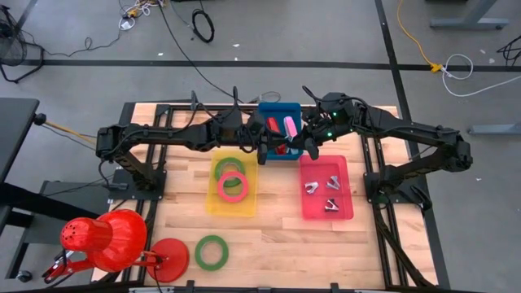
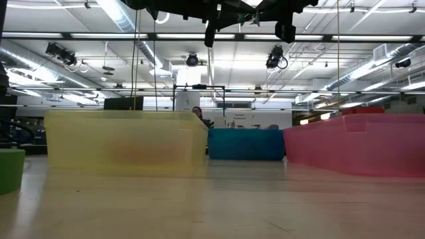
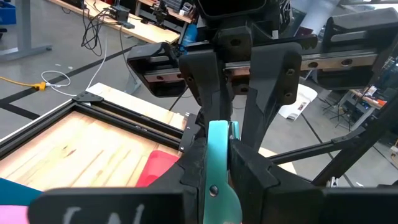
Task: Pick and place Stapler, Stapler remover, tape
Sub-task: Put the light blue staple remover into the red bin
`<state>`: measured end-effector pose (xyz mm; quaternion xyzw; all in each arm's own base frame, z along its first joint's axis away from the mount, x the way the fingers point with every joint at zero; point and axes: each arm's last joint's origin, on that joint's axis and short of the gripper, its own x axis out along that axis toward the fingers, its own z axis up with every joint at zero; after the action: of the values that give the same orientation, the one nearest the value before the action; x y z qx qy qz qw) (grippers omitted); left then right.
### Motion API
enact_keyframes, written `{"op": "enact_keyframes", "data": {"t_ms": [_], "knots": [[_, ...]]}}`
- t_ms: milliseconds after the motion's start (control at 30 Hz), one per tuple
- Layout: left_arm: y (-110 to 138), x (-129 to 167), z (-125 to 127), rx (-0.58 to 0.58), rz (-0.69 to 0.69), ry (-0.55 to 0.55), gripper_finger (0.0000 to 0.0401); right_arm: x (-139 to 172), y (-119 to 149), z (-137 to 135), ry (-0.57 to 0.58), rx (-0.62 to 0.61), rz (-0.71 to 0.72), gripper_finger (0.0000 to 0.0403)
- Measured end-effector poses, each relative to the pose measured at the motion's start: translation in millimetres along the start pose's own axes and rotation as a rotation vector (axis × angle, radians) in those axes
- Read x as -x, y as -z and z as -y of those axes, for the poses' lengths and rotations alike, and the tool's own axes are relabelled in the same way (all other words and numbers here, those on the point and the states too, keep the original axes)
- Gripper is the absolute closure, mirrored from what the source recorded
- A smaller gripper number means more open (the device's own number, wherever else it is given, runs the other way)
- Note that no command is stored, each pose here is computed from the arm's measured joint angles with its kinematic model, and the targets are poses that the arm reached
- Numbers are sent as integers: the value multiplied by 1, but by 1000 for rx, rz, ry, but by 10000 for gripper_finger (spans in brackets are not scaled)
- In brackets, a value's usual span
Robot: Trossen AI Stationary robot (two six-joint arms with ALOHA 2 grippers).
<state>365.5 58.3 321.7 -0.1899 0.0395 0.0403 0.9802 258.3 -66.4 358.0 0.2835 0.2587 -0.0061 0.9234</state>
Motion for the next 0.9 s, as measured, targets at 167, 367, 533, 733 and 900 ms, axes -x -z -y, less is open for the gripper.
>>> {"op": "enact_keyframes", "data": {"t_ms": [167, 367, 533, 733, 900], "knots": [[0, 0, 0, 0, 0, 1, 341, 0, 0, 0, 0, 1, 0, 348], [0, 0, 0, -1, 2, 2, 333, 0, 0, 0, -14, 5, -7, 351], [0, 0, 1, -15, 5, 5, 300, 0, 1, 0, -13, 5, -12, 356], [-1, 1, 2, -15, 7, 6, 240, 0, 1, 0, -20, 6, -13, 356], [-11, 8, 5, -19, 29, 21, 209, 0, 4, 0, -39, 0, -52, 357]]}}
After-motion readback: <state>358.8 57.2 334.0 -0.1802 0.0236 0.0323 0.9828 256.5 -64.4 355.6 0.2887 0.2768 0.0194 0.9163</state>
